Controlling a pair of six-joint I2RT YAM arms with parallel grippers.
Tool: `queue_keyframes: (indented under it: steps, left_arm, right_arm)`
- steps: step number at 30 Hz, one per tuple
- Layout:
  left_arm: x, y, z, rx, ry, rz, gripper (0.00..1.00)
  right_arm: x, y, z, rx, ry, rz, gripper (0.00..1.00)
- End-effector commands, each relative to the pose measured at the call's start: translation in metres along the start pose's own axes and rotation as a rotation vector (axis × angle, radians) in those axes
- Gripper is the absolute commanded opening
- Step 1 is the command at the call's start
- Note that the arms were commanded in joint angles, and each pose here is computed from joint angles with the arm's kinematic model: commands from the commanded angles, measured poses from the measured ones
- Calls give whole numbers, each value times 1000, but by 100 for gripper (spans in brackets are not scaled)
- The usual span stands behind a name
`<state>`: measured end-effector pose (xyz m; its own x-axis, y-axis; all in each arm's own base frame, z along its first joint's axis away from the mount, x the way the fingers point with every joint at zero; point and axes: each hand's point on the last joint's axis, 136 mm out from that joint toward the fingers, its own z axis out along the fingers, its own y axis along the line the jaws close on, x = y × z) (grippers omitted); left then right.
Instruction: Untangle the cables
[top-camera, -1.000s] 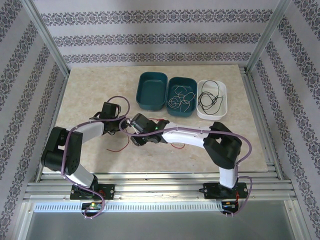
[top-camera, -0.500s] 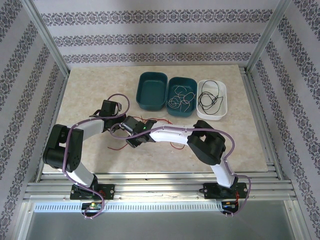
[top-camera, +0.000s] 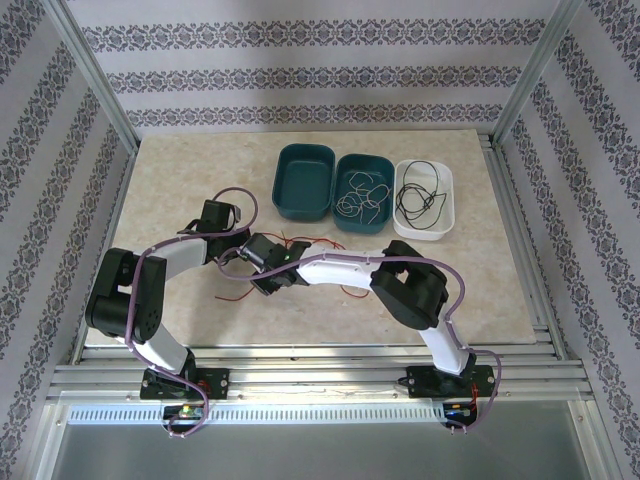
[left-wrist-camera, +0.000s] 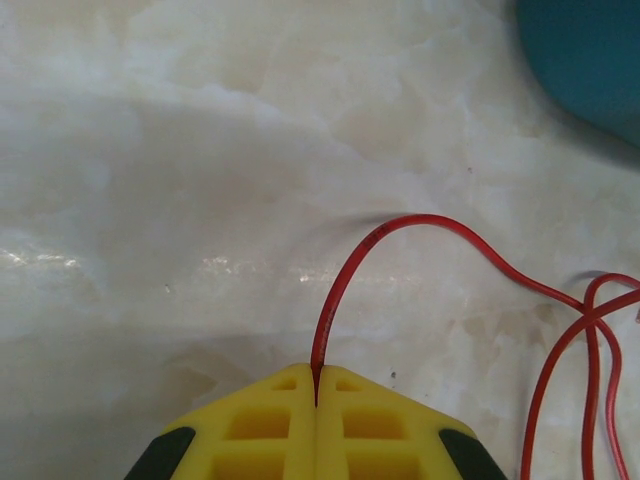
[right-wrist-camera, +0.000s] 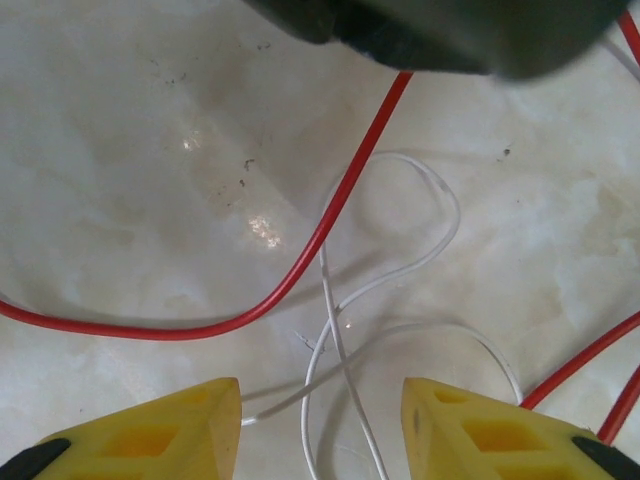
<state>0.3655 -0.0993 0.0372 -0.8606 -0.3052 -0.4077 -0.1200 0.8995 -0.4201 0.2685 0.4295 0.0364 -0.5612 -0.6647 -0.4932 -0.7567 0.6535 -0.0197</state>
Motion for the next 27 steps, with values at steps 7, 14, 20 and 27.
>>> queue_keyframes:
  steps: [7,14,20,27]
  left_arm:
    - [-6,0,-4,10,-8,21,3]
    - [-7,5,-4,-8,-11,18,3]
    - [-8,2,-4,11,-11,8,3]
    - [-4,3,-4,12,-6,1,3]
  right_arm:
    - [41,-13,6,22,101,20,46]
    - [48,-17,15,28,125,34,43]
    - [55,-17,25,-26,151,78,31]
    - [48,-16,16,-62,130,94,2]
